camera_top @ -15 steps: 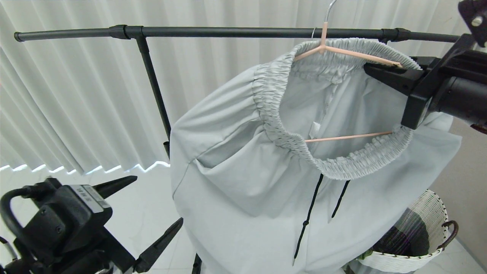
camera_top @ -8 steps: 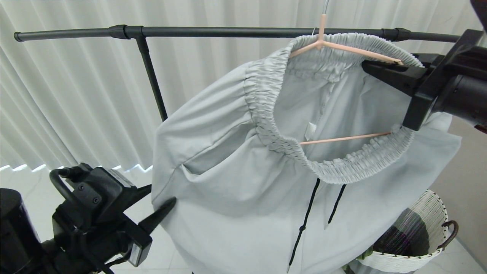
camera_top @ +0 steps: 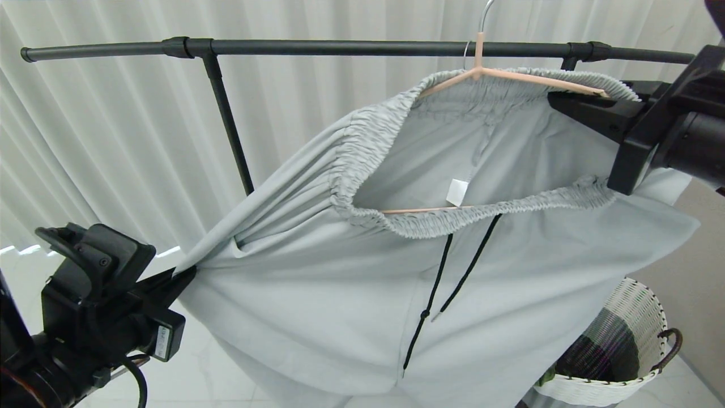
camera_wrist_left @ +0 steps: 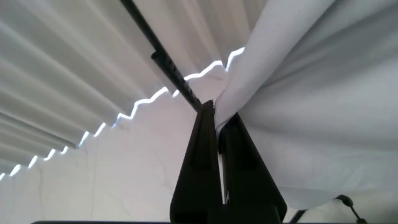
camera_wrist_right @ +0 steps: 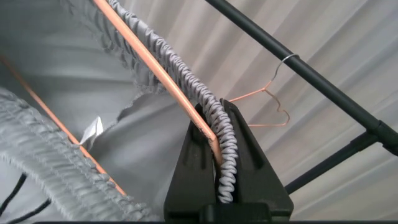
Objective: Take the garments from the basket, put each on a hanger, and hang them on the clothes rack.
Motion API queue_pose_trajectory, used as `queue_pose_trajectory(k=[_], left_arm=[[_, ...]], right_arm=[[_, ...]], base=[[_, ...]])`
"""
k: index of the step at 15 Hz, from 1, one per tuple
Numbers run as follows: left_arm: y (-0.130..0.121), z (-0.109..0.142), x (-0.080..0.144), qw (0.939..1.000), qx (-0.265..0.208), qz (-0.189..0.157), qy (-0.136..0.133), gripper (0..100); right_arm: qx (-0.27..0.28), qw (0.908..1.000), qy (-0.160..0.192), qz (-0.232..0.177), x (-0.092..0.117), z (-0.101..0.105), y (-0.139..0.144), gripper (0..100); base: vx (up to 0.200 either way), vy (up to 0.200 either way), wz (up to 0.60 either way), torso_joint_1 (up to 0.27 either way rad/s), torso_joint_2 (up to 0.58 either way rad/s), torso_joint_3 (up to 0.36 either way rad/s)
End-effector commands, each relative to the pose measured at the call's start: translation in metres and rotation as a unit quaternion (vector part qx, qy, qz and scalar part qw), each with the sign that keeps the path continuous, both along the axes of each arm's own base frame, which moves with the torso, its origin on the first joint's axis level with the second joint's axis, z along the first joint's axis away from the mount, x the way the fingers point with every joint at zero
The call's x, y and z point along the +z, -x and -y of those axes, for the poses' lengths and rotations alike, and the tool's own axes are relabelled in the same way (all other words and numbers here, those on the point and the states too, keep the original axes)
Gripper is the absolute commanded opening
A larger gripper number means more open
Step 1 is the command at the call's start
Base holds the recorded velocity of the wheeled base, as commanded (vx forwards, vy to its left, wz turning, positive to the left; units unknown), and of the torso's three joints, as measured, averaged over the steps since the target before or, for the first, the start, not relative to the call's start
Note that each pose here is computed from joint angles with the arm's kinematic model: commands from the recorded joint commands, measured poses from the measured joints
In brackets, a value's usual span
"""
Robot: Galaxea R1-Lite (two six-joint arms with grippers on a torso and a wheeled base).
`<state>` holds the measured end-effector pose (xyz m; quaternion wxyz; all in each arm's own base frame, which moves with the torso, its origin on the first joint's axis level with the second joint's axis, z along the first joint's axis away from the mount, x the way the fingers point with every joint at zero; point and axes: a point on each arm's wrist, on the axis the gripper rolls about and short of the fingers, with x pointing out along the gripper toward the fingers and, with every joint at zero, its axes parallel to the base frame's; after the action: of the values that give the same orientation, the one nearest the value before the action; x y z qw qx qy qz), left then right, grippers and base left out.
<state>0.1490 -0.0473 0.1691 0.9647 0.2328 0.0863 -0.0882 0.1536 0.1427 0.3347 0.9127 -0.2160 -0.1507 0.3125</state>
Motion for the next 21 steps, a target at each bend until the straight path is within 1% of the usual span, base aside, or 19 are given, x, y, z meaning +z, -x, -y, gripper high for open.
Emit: queue_pose_trajectory(k=[1, 3, 5, 6, 9, 11, 13, 14, 15, 17, 18, 19, 21], left_arm=[[0.004, -0.003, 0.003, 0.9999, 0.004, 0.010, 0.003, 0], [0.008, 0.000, 0.008, 0.9996, -0.009, 0.024, 0.007, 0], [0.014, -0.002, 0.011, 0.9993, -0.009, 0.035, 0.010, 0], [0.017, -0.003, 0.012, 0.9991, -0.009, 0.040, 0.013, 100], [0.024, -0.005, 0.019, 0.9978, -0.012, 0.061, 0.021, 100], [0.029, -0.007, 0.027, 0.9959, -0.012, 0.084, 0.029, 100], [0.032, -0.008, 0.037, 0.9936, -0.012, 0.107, 0.035, 100], [0.032, -0.009, 0.043, 0.9924, -0.010, 0.120, 0.022, 100], [0.031, -0.009, 0.046, 0.9916, -0.011, 0.129, 0.001, 100], [0.030, -0.009, 0.046, 0.9912, -0.013, 0.130, -0.021, 100], [0.030, -0.008, 0.045, 0.9914, -0.014, 0.127, -0.027, 100], [0.028, -0.008, 0.045, 0.9917, -0.014, 0.125, -0.028, 100], [0.024, -0.006, 0.046, 0.9920, -0.014, 0.122, -0.029, 100]], right_arm=[[-0.001, 1.0000, -0.002, 0.002, 0.001, 0.000, 0.000, 0], [0.000, 1.0000, -0.002, 0.002, 0.001, 0.000, 0.000, 0], [0.000, 1.0000, -0.001, 0.001, 0.001, 0.000, 0.000, 0], [0.000, 1.0000, -0.001, 0.001, 0.001, -0.001, 0.000, 0], [-0.003, 1.0000, 0.001, -0.002, -0.001, -0.002, -0.003, 0], [-0.025, 0.9997, 0.001, -0.006, -0.002, 0.000, -0.004, 0], [-0.049, 0.9983, -0.017, -0.027, -0.004, 0.000, -0.007, 0], [-0.078, 0.9956, -0.023, -0.045, -0.006, 0.001, -0.008, 0], [-0.096, 0.9933, -0.030, -0.056, -0.006, 0.002, -0.008, 0], [-0.126, 0.9890, -0.035, -0.070, -0.009, 0.008, -0.008, 0], [-0.157, 0.9842, -0.032, -0.075, -0.008, 0.018, -0.006, 0], [-0.181, 0.9797, -0.027, -0.082, -0.008, 0.026, -0.004, 0], [-0.223, 0.9706, -0.024, -0.087, -0.005, 0.049, 0.005, 0]], base=[[0.000, 0.000, 0.00, 0.000, 0.00, 0.000], [0.000, 0.000, 0.00, 0.000, 0.00, 0.000], [0.000, 0.000, 0.00, 0.000, 0.00, 0.000], [0.000, 0.000, 0.00, 0.000, 0.00, 0.000], [0.000, 0.000, 0.00, 0.000, 0.00, 0.000], [0.000, 0.000, 0.00, 0.000, 0.00, 0.000], [0.000, 0.000, 0.00, 0.000, 0.00, 0.000], [0.000, 0.000, 0.00, 0.000, 0.00, 0.000], [0.000, 0.000, 0.00, 0.000, 0.00, 0.000], [0.000, 0.000, 0.00, 0.000, 0.00, 0.000], [0.000, 0.000, 0.00, 0.000, 0.00, 0.000], [0.000, 0.000, 0.00, 0.000, 0.00, 0.000], [0.000, 0.000, 0.00, 0.000, 0.00, 0.000]])
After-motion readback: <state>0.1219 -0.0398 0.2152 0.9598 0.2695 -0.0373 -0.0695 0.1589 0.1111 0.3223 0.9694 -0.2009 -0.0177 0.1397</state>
